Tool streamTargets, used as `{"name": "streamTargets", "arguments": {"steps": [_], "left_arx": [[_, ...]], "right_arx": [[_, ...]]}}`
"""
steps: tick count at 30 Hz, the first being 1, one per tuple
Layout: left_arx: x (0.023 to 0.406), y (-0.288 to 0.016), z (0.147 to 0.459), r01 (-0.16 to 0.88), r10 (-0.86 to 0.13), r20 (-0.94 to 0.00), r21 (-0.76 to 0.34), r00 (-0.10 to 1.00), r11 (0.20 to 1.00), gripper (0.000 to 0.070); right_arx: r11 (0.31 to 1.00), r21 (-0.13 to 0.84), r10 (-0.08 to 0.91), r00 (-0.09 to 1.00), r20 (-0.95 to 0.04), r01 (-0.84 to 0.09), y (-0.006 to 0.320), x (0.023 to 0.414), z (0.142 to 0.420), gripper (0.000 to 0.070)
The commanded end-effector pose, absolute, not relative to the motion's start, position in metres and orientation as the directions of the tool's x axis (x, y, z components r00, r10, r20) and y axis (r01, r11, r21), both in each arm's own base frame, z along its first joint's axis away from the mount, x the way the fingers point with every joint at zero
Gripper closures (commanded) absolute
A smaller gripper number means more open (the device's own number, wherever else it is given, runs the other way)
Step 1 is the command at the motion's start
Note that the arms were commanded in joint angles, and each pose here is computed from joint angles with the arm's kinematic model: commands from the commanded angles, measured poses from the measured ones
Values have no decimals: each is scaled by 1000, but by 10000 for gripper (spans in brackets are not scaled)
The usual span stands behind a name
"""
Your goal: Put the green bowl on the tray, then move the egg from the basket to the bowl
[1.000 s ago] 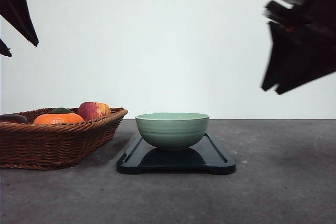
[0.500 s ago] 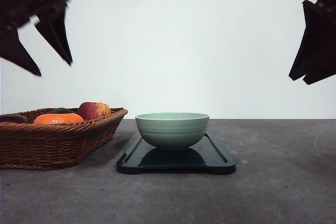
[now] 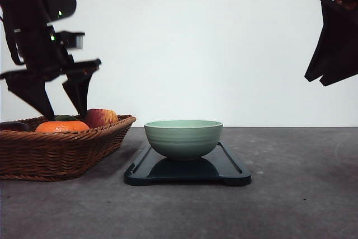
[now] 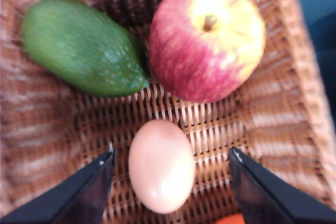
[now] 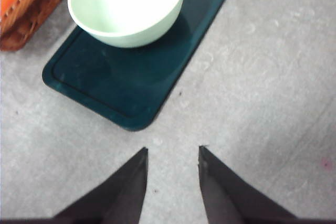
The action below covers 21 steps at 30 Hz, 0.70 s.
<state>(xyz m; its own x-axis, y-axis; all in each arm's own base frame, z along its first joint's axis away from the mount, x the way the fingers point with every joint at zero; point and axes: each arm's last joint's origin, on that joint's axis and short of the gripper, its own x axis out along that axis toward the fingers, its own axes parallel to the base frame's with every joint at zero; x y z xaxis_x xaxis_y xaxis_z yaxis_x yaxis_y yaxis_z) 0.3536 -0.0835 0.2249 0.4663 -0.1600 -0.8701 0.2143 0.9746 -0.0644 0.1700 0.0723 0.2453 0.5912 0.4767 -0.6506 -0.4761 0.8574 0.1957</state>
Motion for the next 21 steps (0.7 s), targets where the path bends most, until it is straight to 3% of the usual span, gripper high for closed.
{"name": "streamTargets", "arguments": {"steps": [1, 16, 18, 21], "left_arx": [[361, -87, 218, 227, -157, -876, -56, 456, 972, 266], [370, -89, 188, 218, -142, -907, -58, 396, 974, 275], [370, -89, 188, 218, -142, -907, -58, 395, 974, 311], [370, -89, 188, 215, -142, -907, -59, 396, 975, 458]], "right_arx": [[852, 188, 484, 597, -640, -489, 74, 172, 247, 513], [853, 187, 483, 600, -638, -488, 74, 172, 248, 513], [853, 187, 482, 600, -638, -488, 74, 172, 248, 513], [853, 187, 483, 600, -638, -488, 74, 172, 248, 512]]}}
